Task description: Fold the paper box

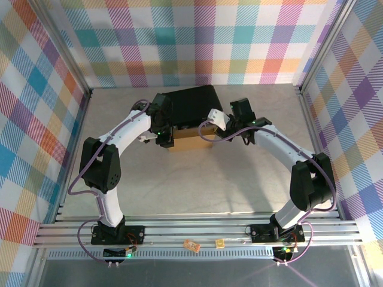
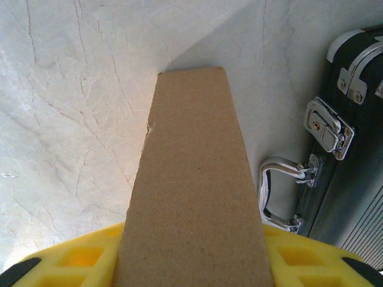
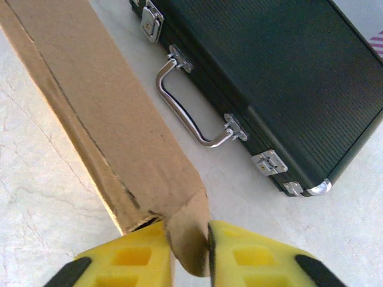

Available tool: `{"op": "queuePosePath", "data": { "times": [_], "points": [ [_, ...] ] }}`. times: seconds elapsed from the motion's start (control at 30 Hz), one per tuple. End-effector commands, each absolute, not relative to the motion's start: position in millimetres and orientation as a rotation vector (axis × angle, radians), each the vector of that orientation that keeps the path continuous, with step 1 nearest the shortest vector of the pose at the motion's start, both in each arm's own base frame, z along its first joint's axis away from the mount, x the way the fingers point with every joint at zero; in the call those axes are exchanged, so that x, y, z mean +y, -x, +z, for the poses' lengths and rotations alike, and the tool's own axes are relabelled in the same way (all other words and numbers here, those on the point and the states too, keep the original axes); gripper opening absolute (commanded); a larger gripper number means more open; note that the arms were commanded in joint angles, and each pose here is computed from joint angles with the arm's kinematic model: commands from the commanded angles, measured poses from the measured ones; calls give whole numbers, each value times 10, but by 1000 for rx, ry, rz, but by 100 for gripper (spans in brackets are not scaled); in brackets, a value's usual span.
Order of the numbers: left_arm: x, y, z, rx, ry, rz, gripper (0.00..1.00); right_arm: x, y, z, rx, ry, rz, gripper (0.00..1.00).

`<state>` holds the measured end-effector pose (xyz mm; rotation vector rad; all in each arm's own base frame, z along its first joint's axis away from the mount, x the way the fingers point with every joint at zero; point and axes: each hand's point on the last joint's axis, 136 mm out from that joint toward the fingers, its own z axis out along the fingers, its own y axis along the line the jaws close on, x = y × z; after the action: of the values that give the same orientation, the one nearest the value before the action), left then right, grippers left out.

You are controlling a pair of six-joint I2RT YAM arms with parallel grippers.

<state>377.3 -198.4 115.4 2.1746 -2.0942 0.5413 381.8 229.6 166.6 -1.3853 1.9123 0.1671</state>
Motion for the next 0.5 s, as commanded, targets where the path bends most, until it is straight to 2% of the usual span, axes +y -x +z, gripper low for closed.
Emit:
{"op": "queuePosePath", "data": {
  "times": [0.0,0.2,0.47],
  "points": [
    [-2003,-3798,1184,-2086,-2170,554,46,2429,-3751,1701,1899,1409,236,16],
    [-2005,-3799,1185,-2087,-2168,556,44,2450,-3706,1722,1933,1390,258,1],
    [-1996,-3790,1156,-2088,-2170,546,42,2531,-3573,1783,2039,1351,398,0]
  ]
}}
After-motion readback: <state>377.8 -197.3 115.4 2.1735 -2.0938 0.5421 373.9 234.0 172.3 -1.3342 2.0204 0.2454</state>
